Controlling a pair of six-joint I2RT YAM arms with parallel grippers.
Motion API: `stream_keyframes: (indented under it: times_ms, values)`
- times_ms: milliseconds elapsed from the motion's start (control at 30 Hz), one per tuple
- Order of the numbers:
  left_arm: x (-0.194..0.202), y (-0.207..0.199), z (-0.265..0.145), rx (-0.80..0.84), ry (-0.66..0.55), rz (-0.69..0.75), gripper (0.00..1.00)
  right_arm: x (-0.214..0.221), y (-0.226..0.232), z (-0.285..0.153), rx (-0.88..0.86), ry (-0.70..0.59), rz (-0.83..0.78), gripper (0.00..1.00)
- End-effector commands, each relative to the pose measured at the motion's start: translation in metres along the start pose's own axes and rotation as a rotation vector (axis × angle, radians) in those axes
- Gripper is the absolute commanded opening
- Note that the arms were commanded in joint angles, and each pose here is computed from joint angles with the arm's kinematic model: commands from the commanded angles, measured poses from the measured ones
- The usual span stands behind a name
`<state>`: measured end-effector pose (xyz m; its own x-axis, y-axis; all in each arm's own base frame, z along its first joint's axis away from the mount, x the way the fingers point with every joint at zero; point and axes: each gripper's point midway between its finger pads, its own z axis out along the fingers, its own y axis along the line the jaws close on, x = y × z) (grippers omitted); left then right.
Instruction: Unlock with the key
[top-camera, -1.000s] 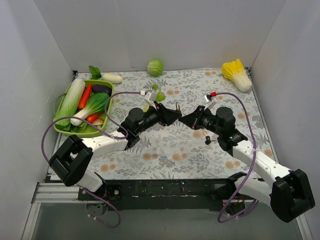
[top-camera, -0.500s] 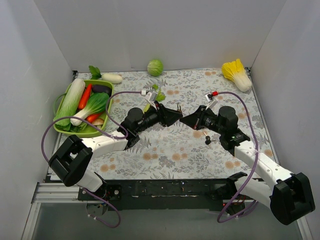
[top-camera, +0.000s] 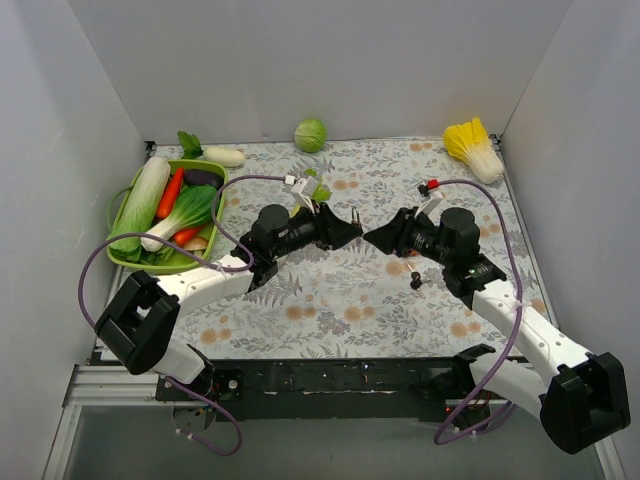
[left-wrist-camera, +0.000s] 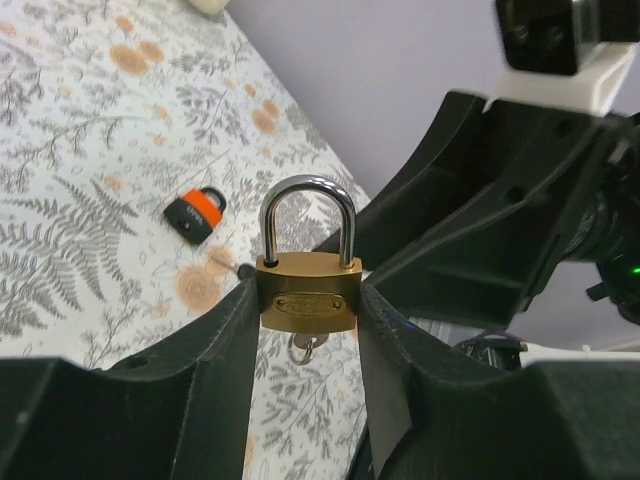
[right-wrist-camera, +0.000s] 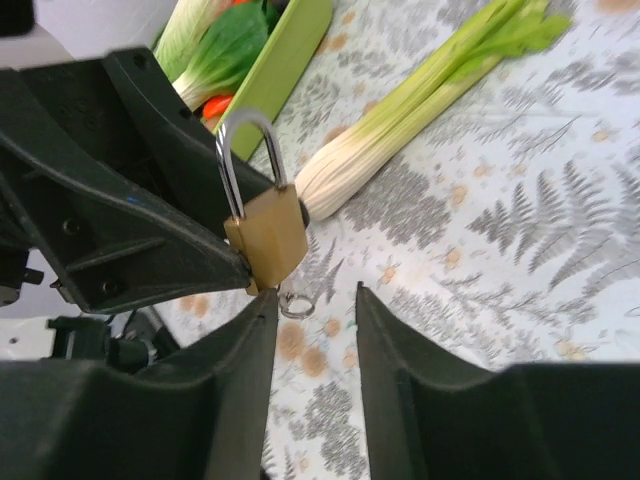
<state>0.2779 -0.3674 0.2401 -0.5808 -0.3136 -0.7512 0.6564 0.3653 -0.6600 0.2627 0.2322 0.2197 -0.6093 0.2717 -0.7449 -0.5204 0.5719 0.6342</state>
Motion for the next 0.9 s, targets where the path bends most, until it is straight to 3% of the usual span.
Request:
stream_keyframes:
  times_ms: [0,167,333,533,733,867]
  values:
    - [0.006,0.002,-0.011,0.014,0.102,-0.054,0.0,-0.047,0.006,-0.013,0.029,-0.172,-0.117,0.49]
    - [-0.003,0.009,-0.012,0.032,0.118,-0.038,0.0,-0.04,0.009,-0.027,0.045,-0.141,-0.166,0.65]
    - [0.016,-0.003,-0.024,0.128,0.216,0.008,0.0,-0.05,0.03,-0.043,0.013,-0.129,-0.225,0.73]
    - [0.042,-0.048,-0.057,0.428,0.391,0.057,0.0,-0.058,0.065,-0.052,-0.123,-0.079,-0.333,0.73]
    - [0.052,-0.071,-0.08,0.612,0.516,0.063,0.0,-0.059,0.078,-0.056,-0.187,-0.045,-0.455,0.72]
    - [0.053,-0.084,-0.094,0.715,0.588,0.045,0.0,-0.038,0.092,-0.057,-0.325,0.047,-0.464,0.72]
